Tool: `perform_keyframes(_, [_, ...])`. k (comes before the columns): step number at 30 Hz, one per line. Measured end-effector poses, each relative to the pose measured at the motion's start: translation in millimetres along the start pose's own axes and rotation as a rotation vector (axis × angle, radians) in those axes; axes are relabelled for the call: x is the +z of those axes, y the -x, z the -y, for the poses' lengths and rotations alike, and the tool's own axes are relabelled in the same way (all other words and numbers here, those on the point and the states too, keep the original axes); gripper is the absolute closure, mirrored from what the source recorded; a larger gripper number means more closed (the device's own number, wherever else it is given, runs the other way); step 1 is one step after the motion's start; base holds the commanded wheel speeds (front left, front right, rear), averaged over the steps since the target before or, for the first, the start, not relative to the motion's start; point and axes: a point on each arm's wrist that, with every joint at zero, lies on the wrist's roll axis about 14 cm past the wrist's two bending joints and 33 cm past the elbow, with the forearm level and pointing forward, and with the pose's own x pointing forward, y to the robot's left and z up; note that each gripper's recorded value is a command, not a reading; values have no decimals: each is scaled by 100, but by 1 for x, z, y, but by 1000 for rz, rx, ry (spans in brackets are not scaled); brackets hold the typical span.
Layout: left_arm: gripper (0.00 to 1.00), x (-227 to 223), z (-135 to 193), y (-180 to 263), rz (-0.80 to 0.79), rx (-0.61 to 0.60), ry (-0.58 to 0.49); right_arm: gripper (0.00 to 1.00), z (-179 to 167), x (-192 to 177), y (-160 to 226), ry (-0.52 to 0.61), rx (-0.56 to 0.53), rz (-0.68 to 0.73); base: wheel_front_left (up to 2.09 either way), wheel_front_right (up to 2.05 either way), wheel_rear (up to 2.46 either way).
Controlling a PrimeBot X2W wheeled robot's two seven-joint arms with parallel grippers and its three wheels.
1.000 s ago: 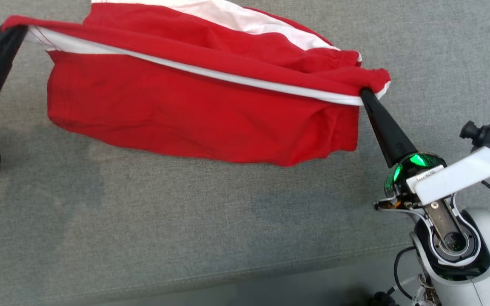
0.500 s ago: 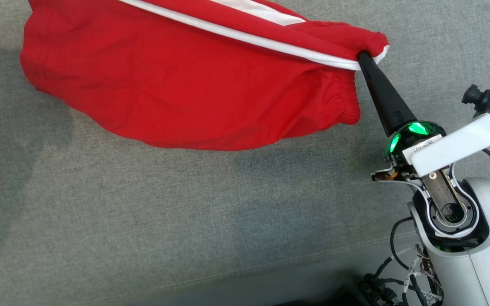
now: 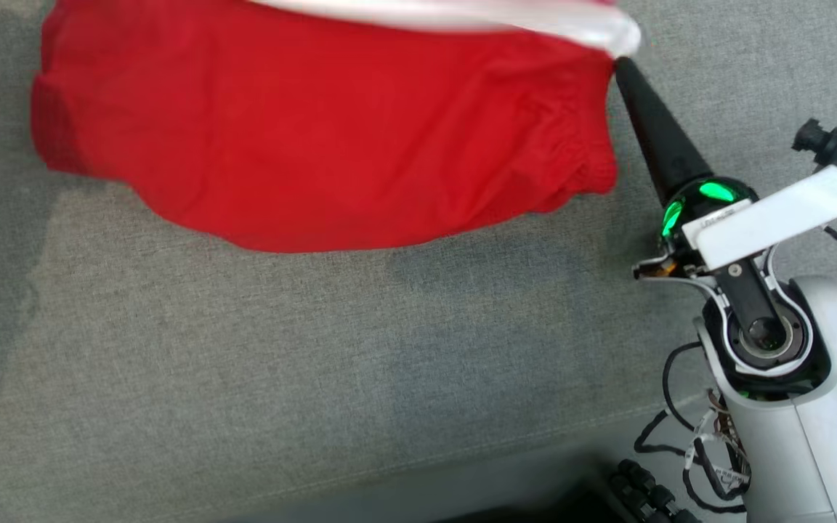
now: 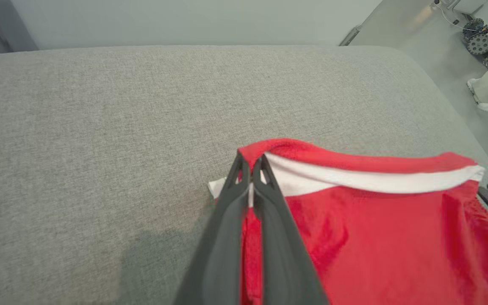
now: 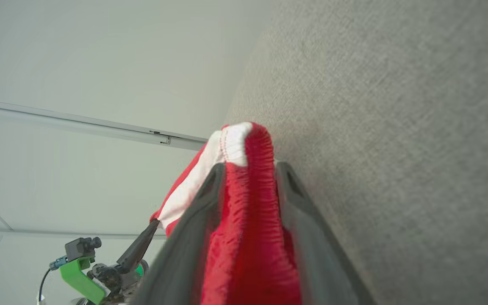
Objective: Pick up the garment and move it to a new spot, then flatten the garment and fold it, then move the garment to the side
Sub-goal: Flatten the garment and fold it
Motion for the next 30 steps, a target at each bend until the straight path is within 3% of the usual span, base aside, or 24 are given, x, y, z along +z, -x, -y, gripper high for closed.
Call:
perform_keyframes(2, [62, -5, -8, -2, -15, 34, -4, 0, -2, 8, -2, 15, 7, 31, 0, 0, 0])
perform_keyframes(3, [47, -8, -9, -2, -24, 42, -3, 0, -5, 10, -3, 25, 14, 38, 0, 0, 0])
perform_keyframes(4, [18, -10, -8, -3, -29, 45, 2, 0, -9, 11, -4, 30, 23, 42, 0, 0, 0])
perform_keyframes(5, [0, -11, -8, -3, -34, 46, 5, 0, -11, 12, -4, 33, 31, 44, 0, 0, 0])
perform_keyframes(16, [0, 19, 6, 9, 74, 69, 8, 0, -23, 18, 5, 65, 45, 87, 0, 0, 0])
perform_keyframes(24, [0, 51, 33, 42, 326, 45, 73, 0, -37, 48, 33, 292, 75, 213, 0, 0, 0])
perform_keyframes(30, [0, 40, 43, 76, 429, 87, 68, 0, -27, 37, 62, 273, 35, 220, 0, 0, 0])
